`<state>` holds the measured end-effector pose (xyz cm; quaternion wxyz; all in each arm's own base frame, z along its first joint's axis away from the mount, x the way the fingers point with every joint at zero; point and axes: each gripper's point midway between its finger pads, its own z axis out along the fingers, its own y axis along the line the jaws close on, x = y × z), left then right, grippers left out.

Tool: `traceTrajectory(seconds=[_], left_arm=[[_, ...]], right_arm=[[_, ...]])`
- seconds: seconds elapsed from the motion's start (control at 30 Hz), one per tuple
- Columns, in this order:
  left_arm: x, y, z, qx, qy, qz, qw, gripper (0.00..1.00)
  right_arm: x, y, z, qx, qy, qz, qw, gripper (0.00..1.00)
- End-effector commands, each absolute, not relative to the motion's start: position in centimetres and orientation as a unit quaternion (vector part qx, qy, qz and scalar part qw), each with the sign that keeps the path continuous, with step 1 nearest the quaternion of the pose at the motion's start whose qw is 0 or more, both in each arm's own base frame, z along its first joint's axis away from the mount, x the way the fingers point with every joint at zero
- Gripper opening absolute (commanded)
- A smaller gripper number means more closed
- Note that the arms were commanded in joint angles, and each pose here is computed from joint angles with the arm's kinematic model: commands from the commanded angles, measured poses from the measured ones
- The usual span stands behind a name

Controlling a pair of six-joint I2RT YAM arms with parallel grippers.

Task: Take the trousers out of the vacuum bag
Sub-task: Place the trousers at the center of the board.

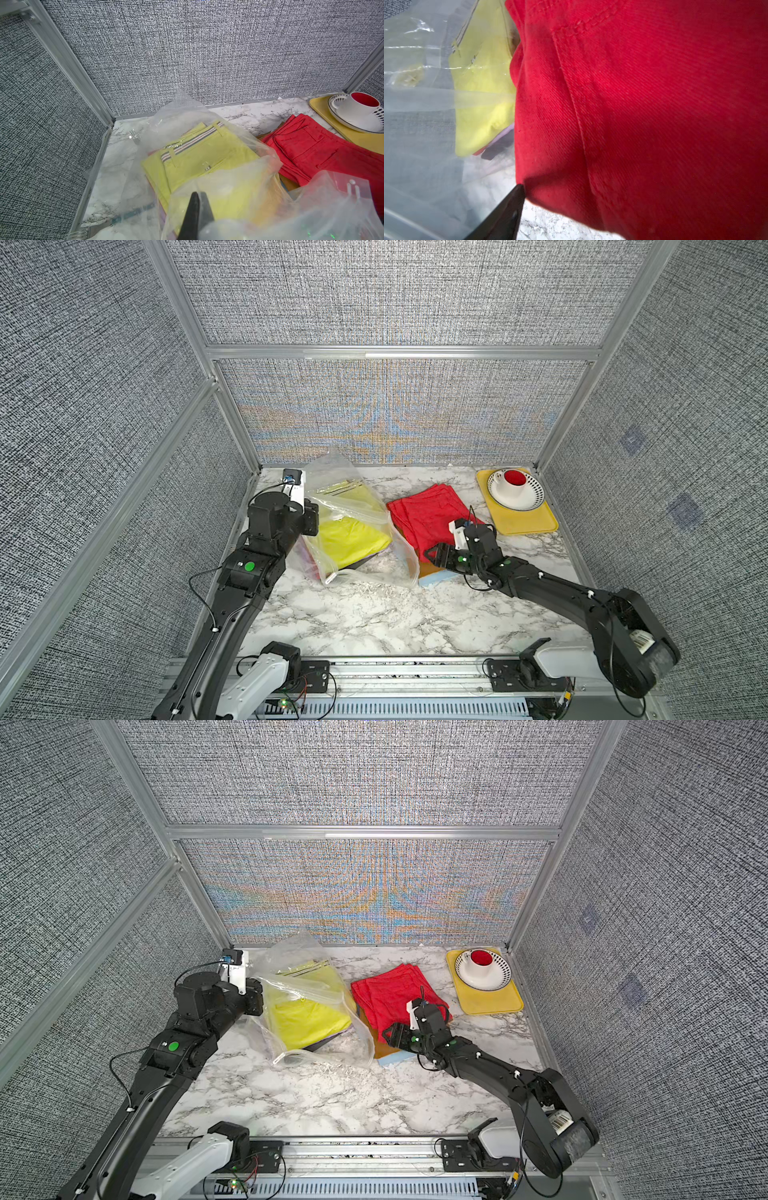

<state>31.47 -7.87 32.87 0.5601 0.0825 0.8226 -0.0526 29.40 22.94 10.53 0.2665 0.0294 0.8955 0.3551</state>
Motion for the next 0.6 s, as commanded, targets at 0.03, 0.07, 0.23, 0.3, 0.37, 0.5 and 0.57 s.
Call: traceTrajectory(seconds=[0.03,0.07,0.23,0.3,0.37,0.5,0.57], left_arm=[[31.9,-8.1,34.0,0.077,0.809,-0.063,0.579,0.00],[31.9,-8.1,34.0,0.077,0.809,-0.063,0.579,0.00],[32.0,-8.2,33.9,0.078,0.810,-0.064,0.577,0.00],[32.0,-8.2,34.0,0.078,0.810,-0.065,0.578,0.00],[32.0,-8.2,34.0,0.079,0.809,-0.064,0.579,0.00],[32.0,-8.3,34.3,0.080,0.807,-0.067,0.581,0.00],[32.1,-8.4,34.3,0.082,0.808,-0.069,0.580,0.00]], right_arm=[[30.2,24.0,12.9,0.022,0.874,0.381,0.300,0.73],[30.2,24.1,13.1,0.021,0.873,0.382,0.302,0.72],[30.2,23.8,14.4,0.018,0.865,0.383,0.323,0.47],[30.2,23.3,14.5,0.026,0.868,0.374,0.326,0.28],[30.2,23.2,14.6,0.026,0.870,0.369,0.325,0.12],[30.1,23.7,15.2,0.019,0.869,0.377,0.320,0.00],[30.3,24.2,16.1,0.010,0.864,0.388,0.321,0.00]])
